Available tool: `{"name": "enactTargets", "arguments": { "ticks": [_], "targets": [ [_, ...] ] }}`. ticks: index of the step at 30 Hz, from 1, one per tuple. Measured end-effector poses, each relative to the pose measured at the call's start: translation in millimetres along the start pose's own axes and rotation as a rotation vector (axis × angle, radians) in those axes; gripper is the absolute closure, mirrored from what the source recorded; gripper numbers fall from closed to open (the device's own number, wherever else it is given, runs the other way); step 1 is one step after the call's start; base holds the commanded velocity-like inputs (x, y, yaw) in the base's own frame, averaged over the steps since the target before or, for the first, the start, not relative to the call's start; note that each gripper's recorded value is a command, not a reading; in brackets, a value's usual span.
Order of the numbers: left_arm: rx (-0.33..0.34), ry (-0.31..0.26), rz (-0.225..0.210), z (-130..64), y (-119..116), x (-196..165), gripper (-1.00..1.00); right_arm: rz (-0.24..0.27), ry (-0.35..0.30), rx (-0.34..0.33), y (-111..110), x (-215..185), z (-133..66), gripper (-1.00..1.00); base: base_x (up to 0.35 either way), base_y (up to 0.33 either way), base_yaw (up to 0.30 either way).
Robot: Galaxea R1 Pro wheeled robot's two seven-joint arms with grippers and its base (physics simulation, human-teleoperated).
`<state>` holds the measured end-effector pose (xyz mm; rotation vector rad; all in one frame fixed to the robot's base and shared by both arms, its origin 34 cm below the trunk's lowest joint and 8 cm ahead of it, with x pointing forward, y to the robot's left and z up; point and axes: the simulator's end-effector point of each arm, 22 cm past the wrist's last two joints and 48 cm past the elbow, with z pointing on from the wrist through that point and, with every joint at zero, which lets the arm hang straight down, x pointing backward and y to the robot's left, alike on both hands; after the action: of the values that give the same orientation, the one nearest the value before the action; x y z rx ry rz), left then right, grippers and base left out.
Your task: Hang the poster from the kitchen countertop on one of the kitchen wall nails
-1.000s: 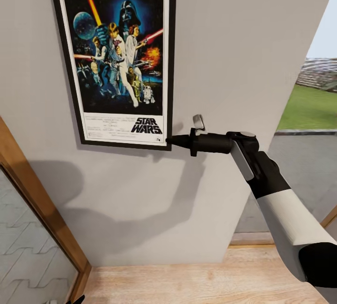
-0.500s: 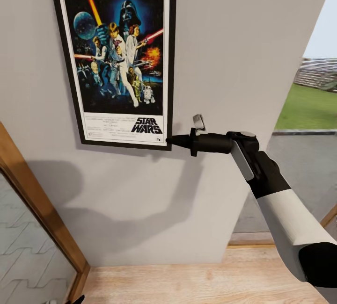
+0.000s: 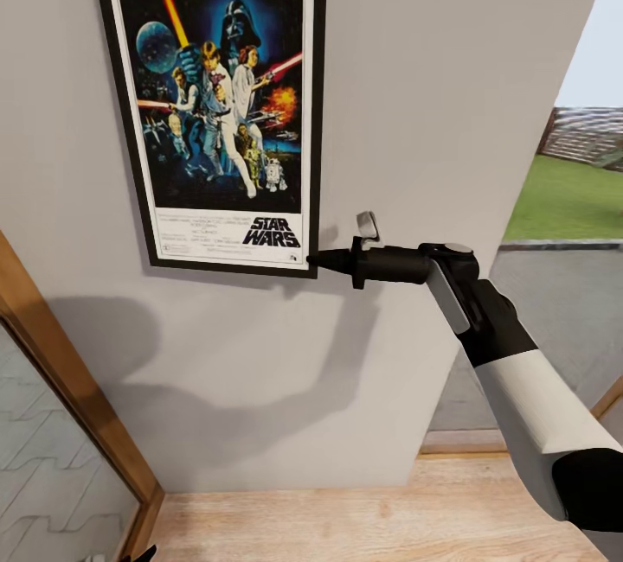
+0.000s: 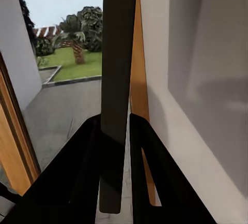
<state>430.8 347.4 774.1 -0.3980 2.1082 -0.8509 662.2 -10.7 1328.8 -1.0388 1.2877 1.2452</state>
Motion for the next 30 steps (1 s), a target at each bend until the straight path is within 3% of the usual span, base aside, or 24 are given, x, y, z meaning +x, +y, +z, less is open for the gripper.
{"name": "enactTargets", "arguments": {
  "ticks": [30],
  "targets": [
    [0.002, -0.001, -0.003, 0.9, -1.4, 2.0, -1.0, 0.001, -0.005, 0.006, -1.3, 1.3, -0.6, 1.0, 0.0, -0.001, 0.0]
  ]
}}
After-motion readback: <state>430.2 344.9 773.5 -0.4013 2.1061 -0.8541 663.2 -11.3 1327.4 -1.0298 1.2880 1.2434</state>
